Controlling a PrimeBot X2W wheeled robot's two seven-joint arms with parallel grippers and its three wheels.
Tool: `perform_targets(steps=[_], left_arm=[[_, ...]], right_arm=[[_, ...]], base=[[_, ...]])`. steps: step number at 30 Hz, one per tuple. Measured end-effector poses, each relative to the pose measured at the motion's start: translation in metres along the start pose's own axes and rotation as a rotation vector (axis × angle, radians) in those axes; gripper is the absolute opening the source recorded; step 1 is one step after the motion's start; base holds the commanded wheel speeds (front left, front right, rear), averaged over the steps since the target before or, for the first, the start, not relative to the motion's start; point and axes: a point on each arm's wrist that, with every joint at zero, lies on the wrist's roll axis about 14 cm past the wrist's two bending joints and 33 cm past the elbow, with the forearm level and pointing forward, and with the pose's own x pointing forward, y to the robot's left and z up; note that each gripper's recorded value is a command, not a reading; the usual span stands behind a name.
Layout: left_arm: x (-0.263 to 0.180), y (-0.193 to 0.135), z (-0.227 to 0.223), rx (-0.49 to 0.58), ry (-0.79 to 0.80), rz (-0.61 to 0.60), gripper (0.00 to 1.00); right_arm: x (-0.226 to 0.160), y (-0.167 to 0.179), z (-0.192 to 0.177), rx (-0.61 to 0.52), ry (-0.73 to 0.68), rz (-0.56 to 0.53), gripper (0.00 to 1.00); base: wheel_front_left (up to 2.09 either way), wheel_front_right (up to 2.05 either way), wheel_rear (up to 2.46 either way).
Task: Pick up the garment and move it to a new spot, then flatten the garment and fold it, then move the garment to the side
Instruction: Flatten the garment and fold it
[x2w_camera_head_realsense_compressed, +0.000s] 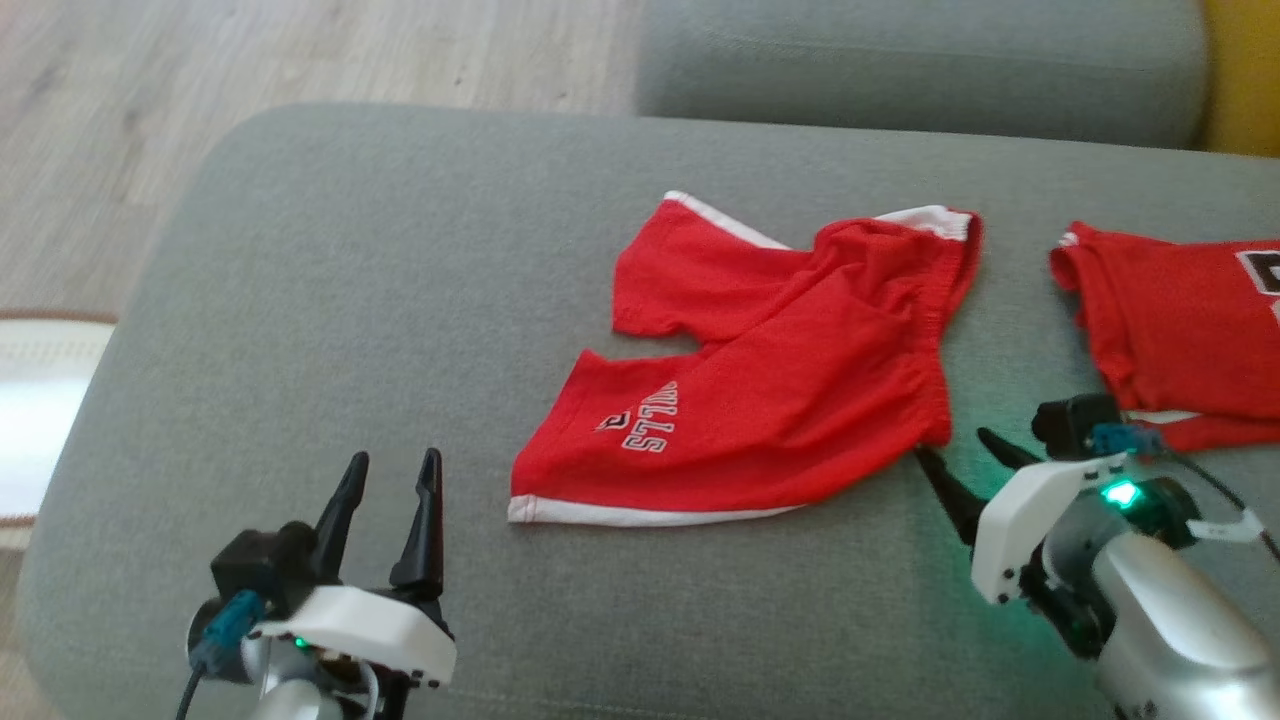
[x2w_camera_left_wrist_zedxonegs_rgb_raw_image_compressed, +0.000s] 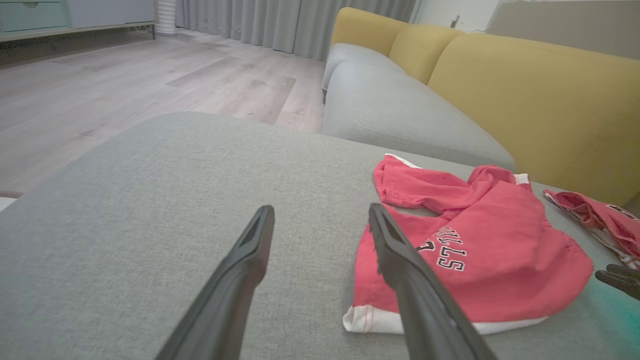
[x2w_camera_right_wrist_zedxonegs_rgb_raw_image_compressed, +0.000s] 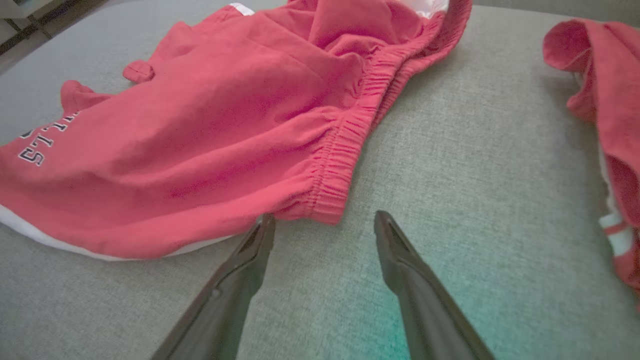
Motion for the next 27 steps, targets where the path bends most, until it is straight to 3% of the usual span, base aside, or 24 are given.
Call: perform_targets(steps=[11, 12, 13, 16, 22, 27], left_arm=[[0.006, 0.014, -0.002, 0.01, 0.013, 0.043, 1.0], [0.006, 0.015, -0.002, 0.011, 0.014, 0.045, 1.0], [0.006, 0.015, -0.003, 0.011, 0.017, 0.046, 1.0], [0.006, 0.014, -0.004, 0.011, 0.02, 0.043, 1.0], [0.009, 0.009, -0.005, 0.012, 0.021, 0.024, 1.0], [0.011, 0.003, -0.004, 0.011, 0.02, 0.006, 1.0]], right_arm=[[0.025, 0.005, -0.005, -0.018, 0.045, 0.033, 0.99], [0.027, 0.006, -0.004, -0.021, 0.037, 0.039, 0.83], [0.028, 0.007, -0.002, -0.024, 0.024, 0.043, 0.57], [0.028, 0.009, 0.009, -0.034, -0.029, 0.05, 0.0], [0.023, 0.01, 0.024, -0.044, -0.111, 0.056, 0.0], [0.015, 0.002, 0.03, -0.064, -0.099, 0.054, 0.0]], base=[[0.0, 0.0, 0.0], [0.0, 0.0, 0.0], [0.0, 0.0, 0.0], [0.0, 0.0, 0.0], [0.0, 0.0, 0.0], [0.0, 0.0, 0.0]])
